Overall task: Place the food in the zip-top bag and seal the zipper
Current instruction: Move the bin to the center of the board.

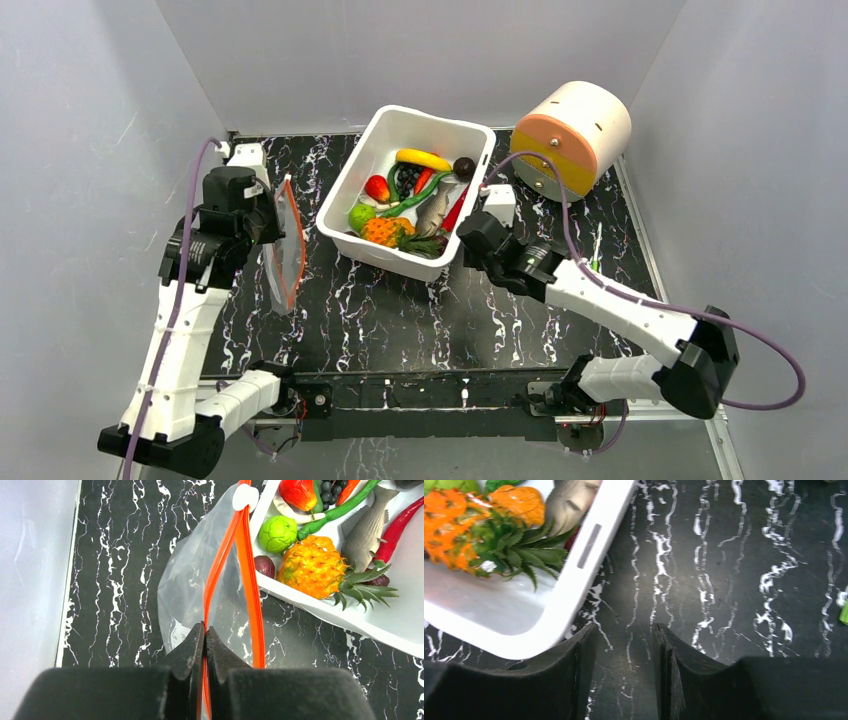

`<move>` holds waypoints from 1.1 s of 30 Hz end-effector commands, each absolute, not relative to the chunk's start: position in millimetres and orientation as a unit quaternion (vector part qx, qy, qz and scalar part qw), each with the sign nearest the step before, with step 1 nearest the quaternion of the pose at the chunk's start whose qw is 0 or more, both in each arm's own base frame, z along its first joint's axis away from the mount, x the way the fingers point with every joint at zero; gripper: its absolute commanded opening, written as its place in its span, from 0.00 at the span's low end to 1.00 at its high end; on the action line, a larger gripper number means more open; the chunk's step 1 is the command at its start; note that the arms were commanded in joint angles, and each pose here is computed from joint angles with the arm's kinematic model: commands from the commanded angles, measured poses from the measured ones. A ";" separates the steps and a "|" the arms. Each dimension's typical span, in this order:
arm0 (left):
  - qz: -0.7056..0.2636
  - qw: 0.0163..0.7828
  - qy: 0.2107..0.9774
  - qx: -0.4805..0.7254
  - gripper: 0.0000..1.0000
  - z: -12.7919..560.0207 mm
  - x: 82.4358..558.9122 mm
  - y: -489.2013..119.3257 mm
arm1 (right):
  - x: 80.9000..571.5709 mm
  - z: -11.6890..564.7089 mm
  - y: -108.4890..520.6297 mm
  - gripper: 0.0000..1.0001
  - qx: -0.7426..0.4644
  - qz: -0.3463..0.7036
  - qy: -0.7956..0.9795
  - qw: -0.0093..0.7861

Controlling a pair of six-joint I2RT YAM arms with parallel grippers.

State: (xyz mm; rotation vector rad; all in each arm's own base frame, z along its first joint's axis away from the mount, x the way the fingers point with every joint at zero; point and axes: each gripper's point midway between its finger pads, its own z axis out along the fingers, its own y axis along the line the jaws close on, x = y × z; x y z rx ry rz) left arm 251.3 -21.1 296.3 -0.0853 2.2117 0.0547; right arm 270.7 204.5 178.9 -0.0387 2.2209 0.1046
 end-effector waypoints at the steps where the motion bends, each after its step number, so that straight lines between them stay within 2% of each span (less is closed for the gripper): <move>1: 0.039 0.446 0.894 -0.014 0.00 287.7 267.1 -21.3 | 269.3 192.3 164.0 0.41 0.014 0.002 0.883 0.469; 5: 0.037 0.448 0.893 0.005 0.00 267.1 287.1 -27.9 | 264.5 209.1 167.5 0.42 0.034 0.052 0.877 0.477; 9: 0.179 0.440 0.880 -0.016 0.00 260.6 310.8 16.4 | 258.6 231.2 180.4 0.47 0.049 0.121 0.865 0.484; 12: 0.203 0.434 0.878 -0.013 0.00 258.0 334.0 21.1 | 253.3 244.3 193.7 0.42 0.042 0.179 0.852 0.490; 18: 0.109 0.413 0.904 -0.031 0.00 233.9 362.3 -14.1 | 252.5 247.1 214.4 0.39 0.100 0.262 0.833 0.477; 22: 0.009 0.398 0.917 0.003 0.00 213.3 369.2 -53.4 | 258.8 235.6 227.5 0.50 0.153 0.269 0.844 0.438; 27: -0.035 0.381 0.924 0.016 0.00 197.3 361.0 -69.1 | 270.1 209.6 246.9 0.62 0.177 0.262 0.858 0.406; 33: -0.102 0.353 0.930 0.016 0.00 181.1 336.7 -89.9 | 283.1 183.4 245.7 0.62 0.172 0.197 0.879 0.400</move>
